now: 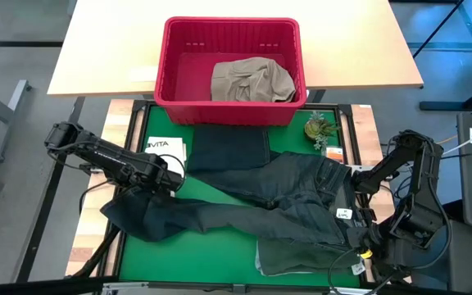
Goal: Fold Laundry from Bin
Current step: Fold the dark blue jeans
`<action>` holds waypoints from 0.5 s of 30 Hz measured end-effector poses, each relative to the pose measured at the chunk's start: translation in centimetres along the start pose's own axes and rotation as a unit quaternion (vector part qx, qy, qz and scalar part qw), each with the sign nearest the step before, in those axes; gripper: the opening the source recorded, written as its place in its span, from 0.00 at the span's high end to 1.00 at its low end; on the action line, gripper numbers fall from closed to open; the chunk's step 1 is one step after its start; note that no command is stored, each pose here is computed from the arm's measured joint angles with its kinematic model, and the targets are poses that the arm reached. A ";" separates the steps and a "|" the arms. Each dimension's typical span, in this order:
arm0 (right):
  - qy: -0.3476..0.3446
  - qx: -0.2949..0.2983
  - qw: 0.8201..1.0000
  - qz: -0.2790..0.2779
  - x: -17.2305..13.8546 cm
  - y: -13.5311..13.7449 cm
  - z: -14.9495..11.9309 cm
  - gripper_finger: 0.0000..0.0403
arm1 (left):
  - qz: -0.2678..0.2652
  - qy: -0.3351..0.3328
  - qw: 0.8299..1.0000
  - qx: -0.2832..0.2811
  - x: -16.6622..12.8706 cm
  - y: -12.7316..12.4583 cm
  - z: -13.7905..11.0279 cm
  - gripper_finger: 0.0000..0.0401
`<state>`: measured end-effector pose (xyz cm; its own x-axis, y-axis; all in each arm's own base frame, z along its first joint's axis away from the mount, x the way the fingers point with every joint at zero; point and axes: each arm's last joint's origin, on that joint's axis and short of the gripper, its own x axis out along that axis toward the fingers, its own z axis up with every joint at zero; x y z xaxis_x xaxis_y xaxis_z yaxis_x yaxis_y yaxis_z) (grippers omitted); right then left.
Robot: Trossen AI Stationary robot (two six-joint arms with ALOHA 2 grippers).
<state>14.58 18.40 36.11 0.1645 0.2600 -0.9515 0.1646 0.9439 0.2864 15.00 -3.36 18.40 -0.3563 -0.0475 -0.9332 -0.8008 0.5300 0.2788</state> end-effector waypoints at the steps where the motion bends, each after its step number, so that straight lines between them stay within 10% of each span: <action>1: 0.000 0.000 1.000 0.000 0.0 0.0 0.0 0.94 | 0.001 -0.001 1.000 0.002 0.0 0.0 -0.1 0.71; 15: 0.001 0.000 1.000 0.000 0.0 0.0 0.0 0.94 | -0.010 0.006 1.000 0.006 -0.7 -0.3 -0.4 0.99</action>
<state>14.57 18.40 36.11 0.1625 0.2606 -0.9517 0.1644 0.9439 0.2865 15.28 -3.86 19.02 -0.3455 -0.0679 -0.9360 -0.8023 0.5387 0.2571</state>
